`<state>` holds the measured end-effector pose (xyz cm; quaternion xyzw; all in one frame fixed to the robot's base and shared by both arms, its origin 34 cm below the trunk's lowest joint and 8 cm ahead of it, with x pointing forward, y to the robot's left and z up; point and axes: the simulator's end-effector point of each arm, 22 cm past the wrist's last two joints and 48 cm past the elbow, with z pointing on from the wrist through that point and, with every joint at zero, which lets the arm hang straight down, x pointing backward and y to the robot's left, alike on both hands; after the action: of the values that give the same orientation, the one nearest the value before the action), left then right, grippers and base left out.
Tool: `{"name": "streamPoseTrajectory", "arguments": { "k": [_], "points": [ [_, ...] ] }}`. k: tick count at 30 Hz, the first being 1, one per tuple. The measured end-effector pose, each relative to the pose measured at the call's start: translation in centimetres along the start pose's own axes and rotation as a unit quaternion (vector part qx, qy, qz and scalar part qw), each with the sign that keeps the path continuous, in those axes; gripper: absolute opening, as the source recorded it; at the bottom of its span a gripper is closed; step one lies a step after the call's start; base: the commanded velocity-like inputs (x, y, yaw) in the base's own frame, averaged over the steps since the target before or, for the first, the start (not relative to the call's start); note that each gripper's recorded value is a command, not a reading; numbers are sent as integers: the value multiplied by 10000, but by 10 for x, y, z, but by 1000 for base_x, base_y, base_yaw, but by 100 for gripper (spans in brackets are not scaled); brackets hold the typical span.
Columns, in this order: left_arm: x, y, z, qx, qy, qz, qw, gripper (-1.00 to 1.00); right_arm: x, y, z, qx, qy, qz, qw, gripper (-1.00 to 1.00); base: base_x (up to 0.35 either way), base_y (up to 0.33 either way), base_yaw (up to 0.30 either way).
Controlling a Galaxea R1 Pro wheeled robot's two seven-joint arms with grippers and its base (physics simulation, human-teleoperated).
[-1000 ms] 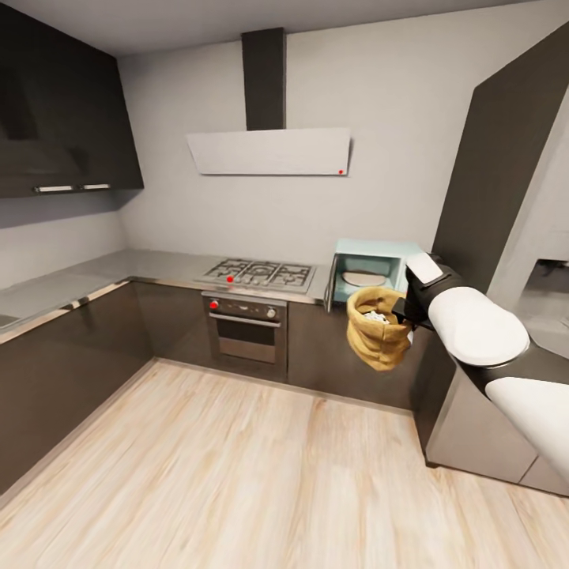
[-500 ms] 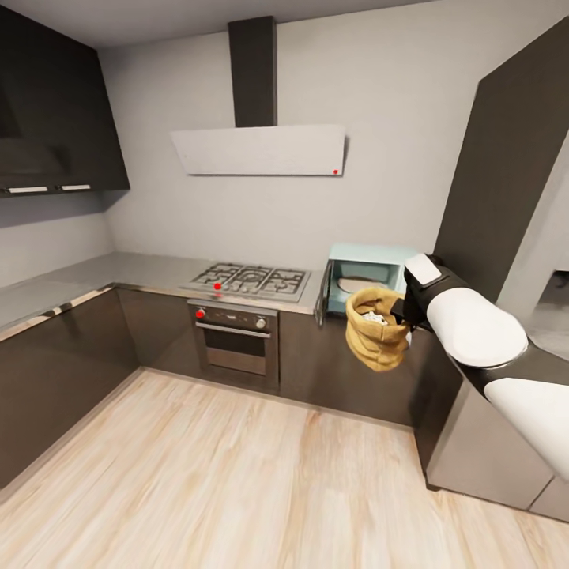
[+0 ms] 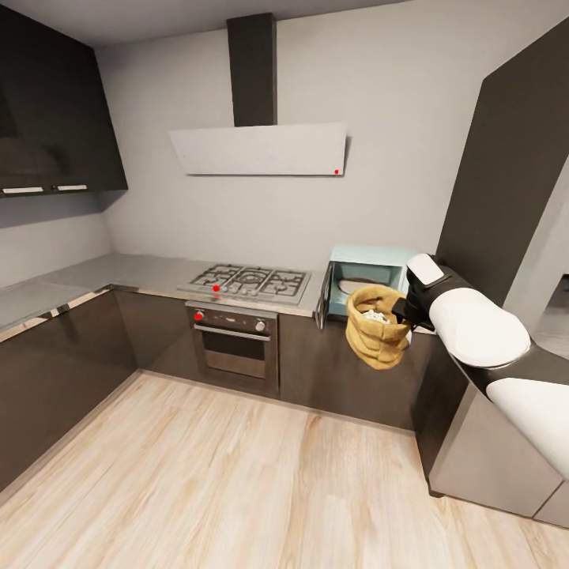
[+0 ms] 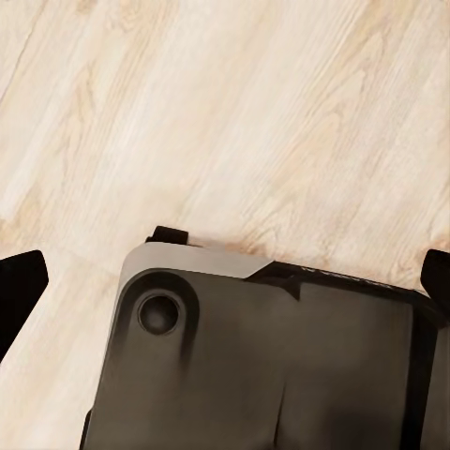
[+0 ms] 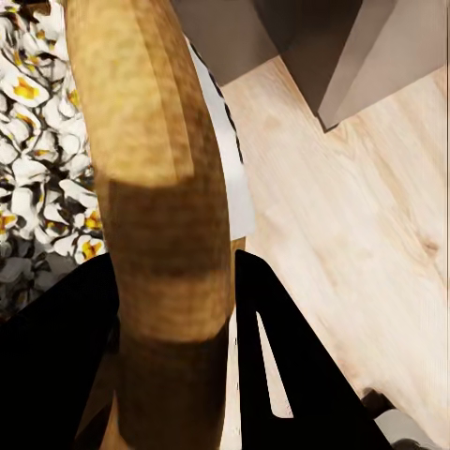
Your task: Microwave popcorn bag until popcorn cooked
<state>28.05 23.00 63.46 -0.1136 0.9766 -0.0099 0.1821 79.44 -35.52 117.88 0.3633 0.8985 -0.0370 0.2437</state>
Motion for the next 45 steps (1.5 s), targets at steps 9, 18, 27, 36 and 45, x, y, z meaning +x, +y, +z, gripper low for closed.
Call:
{"name": "streamPoseTrajectory", "arguments": {
  "k": [9,18,27,36,45],
  "points": [
    [0,0,0,-2,-3,-8,10000,100,0,-5,3,119,-76,-88,9999,-100,232,0,0],
    [0,0,0,-3,-3,-15,10000,100,1,-4,3,108,-68,-93,9999,-100,343,0,0],
    [0,0,0,1,-2,-10,10000,100,0,-7,5,109,-53,-75,9999,-100,344,-32,0],
    [0,-1,0,4,1,-6,10000,100,2,-9,8,129,-27,-68,9999,-100,159,-57,0],
    [0,-1,0,5,-1,-11,10000,100,1,-14,10,154,-25,-36,9999,-100,194,-42,0]
  ]
}}
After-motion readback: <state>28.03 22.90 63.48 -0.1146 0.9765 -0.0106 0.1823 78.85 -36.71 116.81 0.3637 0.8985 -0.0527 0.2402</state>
